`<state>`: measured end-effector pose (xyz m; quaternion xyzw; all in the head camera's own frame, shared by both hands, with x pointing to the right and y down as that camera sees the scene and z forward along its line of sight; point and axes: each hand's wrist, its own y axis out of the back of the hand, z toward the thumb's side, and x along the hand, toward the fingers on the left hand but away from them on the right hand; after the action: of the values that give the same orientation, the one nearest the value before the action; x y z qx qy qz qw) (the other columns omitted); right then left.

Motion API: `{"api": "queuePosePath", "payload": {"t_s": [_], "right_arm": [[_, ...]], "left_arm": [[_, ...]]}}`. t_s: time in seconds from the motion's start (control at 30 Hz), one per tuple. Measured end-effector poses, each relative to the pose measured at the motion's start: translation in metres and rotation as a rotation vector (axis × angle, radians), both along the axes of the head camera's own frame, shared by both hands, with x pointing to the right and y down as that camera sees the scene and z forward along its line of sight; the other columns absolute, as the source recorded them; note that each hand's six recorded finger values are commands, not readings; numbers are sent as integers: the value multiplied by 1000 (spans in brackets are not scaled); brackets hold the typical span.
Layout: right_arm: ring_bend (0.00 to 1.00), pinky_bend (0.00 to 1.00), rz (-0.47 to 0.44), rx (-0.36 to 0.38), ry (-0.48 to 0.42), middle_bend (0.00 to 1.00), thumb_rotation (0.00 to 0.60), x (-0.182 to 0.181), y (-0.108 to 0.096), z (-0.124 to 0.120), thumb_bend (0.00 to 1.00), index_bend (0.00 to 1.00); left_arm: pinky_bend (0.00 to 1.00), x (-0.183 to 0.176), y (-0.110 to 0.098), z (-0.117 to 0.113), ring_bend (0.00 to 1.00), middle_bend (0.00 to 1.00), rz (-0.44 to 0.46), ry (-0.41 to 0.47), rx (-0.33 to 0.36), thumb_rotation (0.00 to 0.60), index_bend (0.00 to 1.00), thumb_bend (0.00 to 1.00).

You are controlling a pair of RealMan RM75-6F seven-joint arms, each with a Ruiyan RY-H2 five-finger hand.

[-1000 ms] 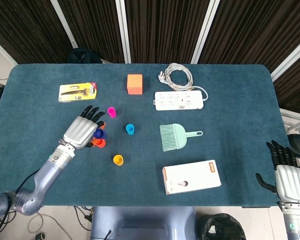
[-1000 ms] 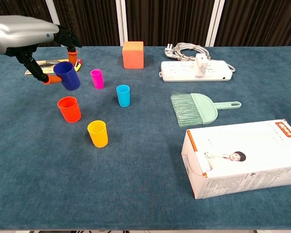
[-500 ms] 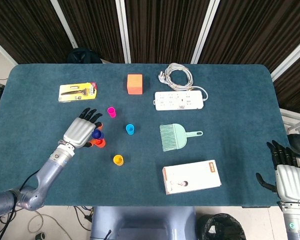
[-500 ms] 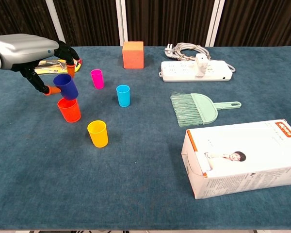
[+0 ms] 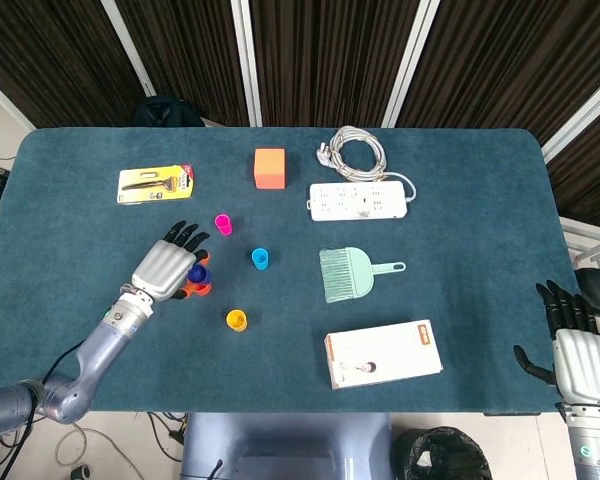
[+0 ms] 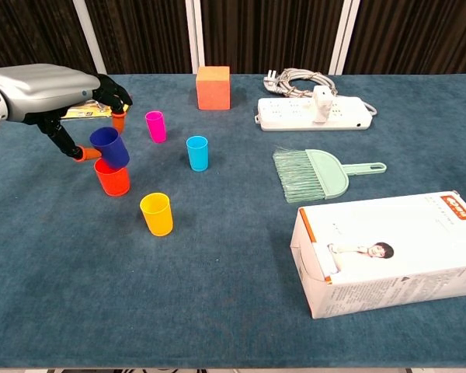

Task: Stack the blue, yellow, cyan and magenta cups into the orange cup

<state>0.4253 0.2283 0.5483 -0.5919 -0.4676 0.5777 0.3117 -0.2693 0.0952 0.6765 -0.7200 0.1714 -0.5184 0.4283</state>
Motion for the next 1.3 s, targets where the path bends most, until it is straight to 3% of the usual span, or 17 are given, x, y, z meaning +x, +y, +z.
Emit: {"api": "queuePosePath", "payload": {"t_s": [0.47,0.9,1.3], "right_arm": [[77,36,4,-3,-1,45,600,0,0,1,343,39],[77,36,5,-7,1,45,600,1,0,1,343,39],[77,36,10,-6,-4,45,600,1,0,1,343,39]], "left_arm": [[0,-6,3,7,0,130,-9,-16,-11,600,414,313],[0,-10,5,9,0,102,0,-47,-24,600,80,305],[0,18,16,-14,0,107,46,61,-25,600,185,282]]}}
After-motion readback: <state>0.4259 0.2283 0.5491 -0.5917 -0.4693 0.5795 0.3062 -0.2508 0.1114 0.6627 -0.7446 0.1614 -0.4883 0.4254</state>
